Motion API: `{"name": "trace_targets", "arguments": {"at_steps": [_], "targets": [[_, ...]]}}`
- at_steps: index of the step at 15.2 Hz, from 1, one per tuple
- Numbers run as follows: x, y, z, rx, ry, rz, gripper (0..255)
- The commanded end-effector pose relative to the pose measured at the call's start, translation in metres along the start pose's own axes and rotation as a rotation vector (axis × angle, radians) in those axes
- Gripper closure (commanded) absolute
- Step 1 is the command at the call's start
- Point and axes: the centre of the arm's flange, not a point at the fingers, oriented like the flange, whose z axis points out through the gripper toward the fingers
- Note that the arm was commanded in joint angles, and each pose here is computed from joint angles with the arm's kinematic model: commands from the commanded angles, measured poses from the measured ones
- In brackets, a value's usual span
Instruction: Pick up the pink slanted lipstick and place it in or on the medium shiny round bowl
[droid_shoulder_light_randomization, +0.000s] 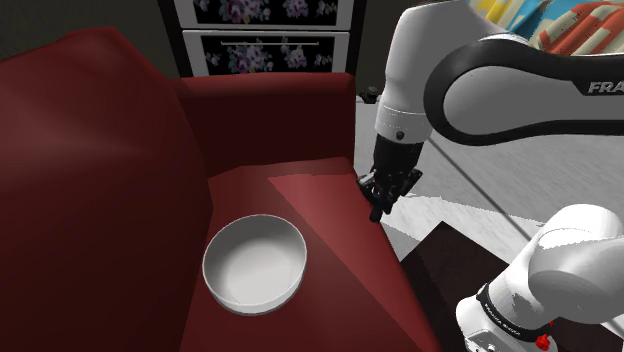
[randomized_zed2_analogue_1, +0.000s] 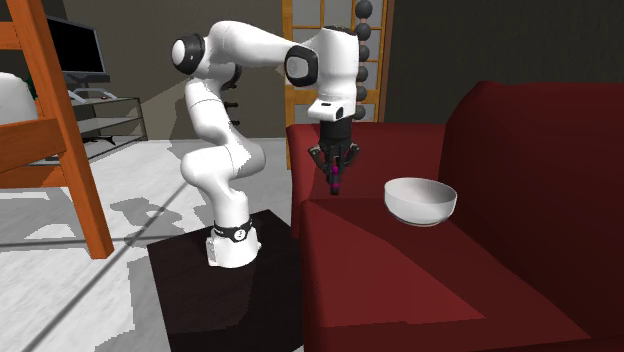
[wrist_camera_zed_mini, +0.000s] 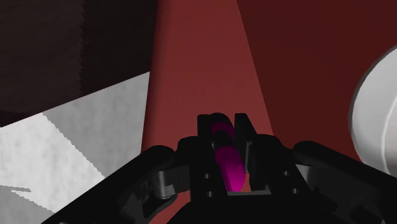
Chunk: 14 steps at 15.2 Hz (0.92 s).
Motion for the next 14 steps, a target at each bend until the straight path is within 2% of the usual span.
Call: {"name": "trace_targets", "arguments": {"at_steps": [1, 9, 14], "targets": [[-0.001, -0.001, -0.01, 0.0, 0.0, 0.0, 255], [-0.005, -0.002, -0.049, 0.0, 0.0, 0.0, 255], [-0.001, -0.068, -0.048, 0.0, 0.0, 0.0, 255]]}}
